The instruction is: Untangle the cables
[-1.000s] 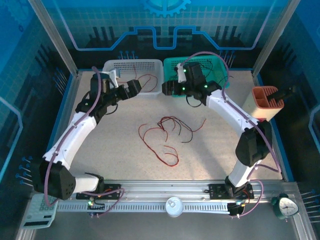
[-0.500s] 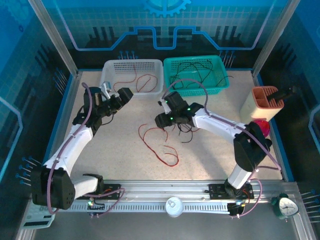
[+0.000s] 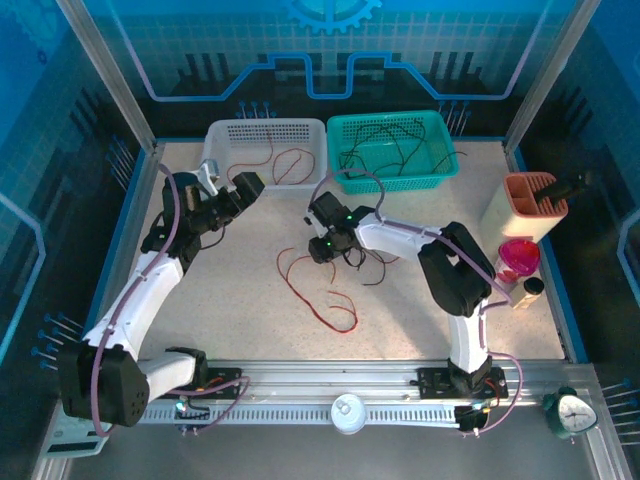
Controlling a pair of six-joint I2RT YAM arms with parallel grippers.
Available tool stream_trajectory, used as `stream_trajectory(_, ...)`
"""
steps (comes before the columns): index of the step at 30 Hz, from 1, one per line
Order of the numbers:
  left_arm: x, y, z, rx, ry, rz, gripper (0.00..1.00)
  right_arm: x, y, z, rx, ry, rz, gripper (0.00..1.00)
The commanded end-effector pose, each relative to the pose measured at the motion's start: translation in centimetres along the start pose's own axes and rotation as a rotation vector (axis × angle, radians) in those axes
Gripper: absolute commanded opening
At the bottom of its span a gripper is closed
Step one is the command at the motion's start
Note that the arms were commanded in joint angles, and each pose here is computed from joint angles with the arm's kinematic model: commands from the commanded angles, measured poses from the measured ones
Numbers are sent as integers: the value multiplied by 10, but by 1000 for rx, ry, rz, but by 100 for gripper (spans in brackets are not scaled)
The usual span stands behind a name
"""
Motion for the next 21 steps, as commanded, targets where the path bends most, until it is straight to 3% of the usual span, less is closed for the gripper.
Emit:
stream_trajectory(1, -7, -8, -14, 3, 50, -19, 99, 1, -10, -1, -2, 17, -12, 26)
stream_trajectory(7, -7, -8, -14, -2, 58, -16, 99, -11, -24, -6, 10, -7, -37, 0)
stream_trajectory(10, -7, -8, -16, -4, 69, -14, 99, -46, -35, -5, -5, -8, -106, 0)
stream_trajectory(21, -9, -19, -33, -42, 196, -42, 99, -234, -51, -1, 11, -88, -562, 0)
Point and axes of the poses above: each hand's point on the last joint's axis, 136 mm out from that joint toward the fingers, its own x axis out along the fingers, its own z axis along the line the jaws close on, y = z × x, the point moved 10 cm from there along -x, back along the fingers, and after that the axes turned 5 degrees about x, right-handed, at the moved point
